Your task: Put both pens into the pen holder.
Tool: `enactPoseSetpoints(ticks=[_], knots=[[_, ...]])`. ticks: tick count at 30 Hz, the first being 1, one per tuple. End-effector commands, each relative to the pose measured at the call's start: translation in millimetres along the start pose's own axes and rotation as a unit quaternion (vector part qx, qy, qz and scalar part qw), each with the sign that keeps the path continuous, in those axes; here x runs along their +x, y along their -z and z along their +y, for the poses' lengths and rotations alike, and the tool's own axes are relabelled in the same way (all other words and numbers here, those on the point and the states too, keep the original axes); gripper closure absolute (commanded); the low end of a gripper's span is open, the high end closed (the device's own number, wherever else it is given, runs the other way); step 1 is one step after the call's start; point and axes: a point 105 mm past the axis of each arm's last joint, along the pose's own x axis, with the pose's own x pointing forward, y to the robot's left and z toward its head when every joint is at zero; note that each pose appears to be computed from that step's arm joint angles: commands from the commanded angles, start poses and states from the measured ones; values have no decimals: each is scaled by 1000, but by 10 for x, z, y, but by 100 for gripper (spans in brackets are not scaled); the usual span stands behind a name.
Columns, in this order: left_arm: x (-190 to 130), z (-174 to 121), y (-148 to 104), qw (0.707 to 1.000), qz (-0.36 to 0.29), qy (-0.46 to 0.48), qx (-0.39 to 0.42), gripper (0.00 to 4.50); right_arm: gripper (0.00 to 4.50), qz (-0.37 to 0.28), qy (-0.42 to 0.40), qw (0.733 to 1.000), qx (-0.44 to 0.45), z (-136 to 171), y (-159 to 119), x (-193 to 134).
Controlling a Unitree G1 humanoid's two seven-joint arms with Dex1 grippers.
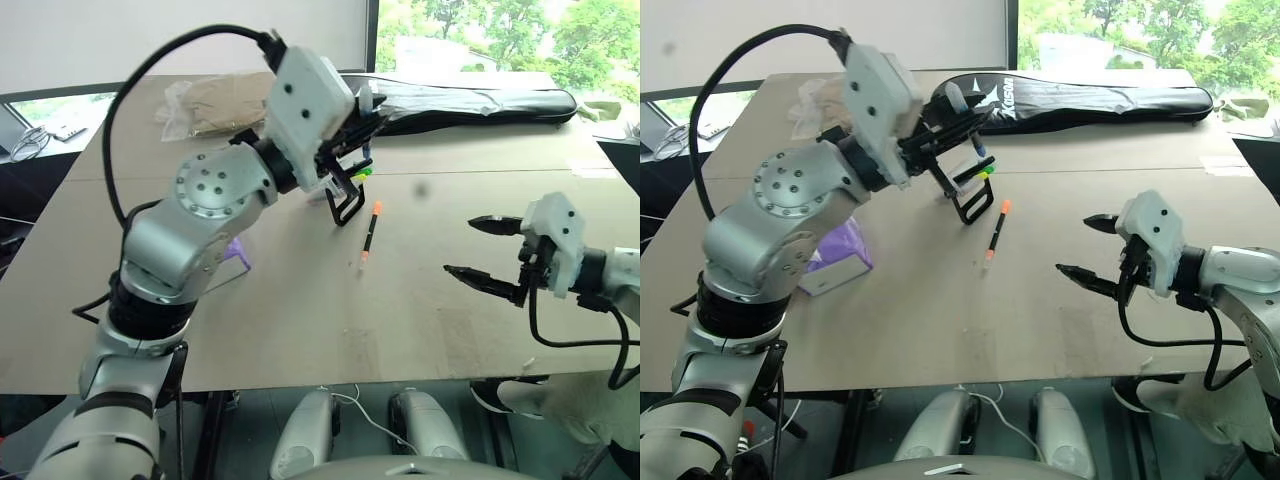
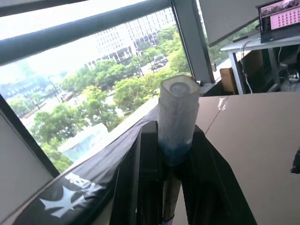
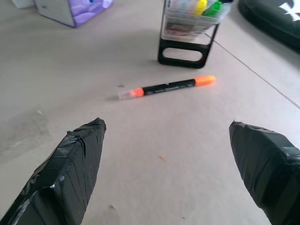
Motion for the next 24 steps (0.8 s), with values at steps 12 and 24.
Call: enactPoseSetpoints(ticks=[12,24], knots=[[210,-206,321,993,60,29,97,449,3,-35,41,997,-51,-45,-172,-77],[306,-104,644,993,115,-7,36,306,0,-103,43,992,-65,65,-312,-92]])
